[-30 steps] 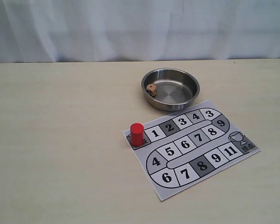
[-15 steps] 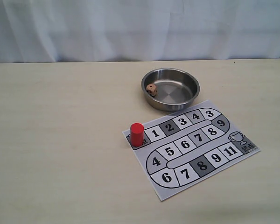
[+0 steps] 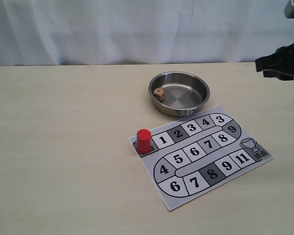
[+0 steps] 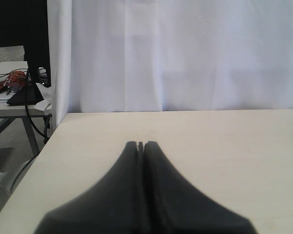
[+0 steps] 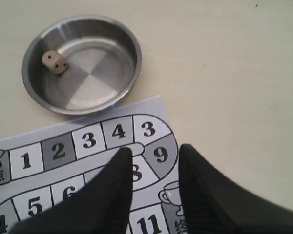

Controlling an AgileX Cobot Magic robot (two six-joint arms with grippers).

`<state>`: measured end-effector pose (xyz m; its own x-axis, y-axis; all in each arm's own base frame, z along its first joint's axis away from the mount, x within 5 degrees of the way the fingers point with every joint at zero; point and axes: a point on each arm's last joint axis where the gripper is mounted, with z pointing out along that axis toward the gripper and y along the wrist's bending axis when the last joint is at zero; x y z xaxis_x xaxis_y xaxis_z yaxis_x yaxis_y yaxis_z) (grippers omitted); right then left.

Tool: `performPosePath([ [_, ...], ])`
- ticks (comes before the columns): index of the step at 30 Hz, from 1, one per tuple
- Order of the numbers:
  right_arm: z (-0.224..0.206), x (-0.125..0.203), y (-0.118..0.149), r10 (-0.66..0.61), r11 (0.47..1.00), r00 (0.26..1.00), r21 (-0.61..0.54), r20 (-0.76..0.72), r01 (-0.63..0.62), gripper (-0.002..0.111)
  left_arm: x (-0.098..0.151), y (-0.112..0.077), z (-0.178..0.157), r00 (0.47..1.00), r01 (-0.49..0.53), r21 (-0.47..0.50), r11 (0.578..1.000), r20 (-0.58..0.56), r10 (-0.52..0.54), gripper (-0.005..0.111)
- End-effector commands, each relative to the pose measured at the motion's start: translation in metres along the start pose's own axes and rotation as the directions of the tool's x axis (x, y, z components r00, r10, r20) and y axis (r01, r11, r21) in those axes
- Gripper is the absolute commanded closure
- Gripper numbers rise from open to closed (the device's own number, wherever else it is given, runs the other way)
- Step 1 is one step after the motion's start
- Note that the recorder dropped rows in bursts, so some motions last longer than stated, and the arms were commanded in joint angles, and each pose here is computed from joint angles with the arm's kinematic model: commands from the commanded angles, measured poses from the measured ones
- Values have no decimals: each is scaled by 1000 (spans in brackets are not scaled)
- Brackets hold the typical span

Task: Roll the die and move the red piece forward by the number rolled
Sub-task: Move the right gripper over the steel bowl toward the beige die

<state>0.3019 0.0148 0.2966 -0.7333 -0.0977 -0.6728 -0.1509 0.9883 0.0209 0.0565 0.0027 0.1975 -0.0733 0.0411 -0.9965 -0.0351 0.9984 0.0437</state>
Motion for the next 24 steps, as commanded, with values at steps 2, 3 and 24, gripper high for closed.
performPosePath([
  [2, 29, -18, -3, -10, 999, 988, -40, -155, 4, 77, -3, 0, 0, 1000, 3, 1, 1000, 16, -3, 107],
  [3, 36, -20, -4, -8, 999, 984, -47, -177, 0, 77, -3, 0, 0, 1000, 3, 1, 1000, 16, -3, 107],
  [24, 147, -78, 22, -382, 755, 921, -547, 81, 361, 77, -3, 0, 0, 1000, 3, 1, 1000, 18, -3, 107],
])
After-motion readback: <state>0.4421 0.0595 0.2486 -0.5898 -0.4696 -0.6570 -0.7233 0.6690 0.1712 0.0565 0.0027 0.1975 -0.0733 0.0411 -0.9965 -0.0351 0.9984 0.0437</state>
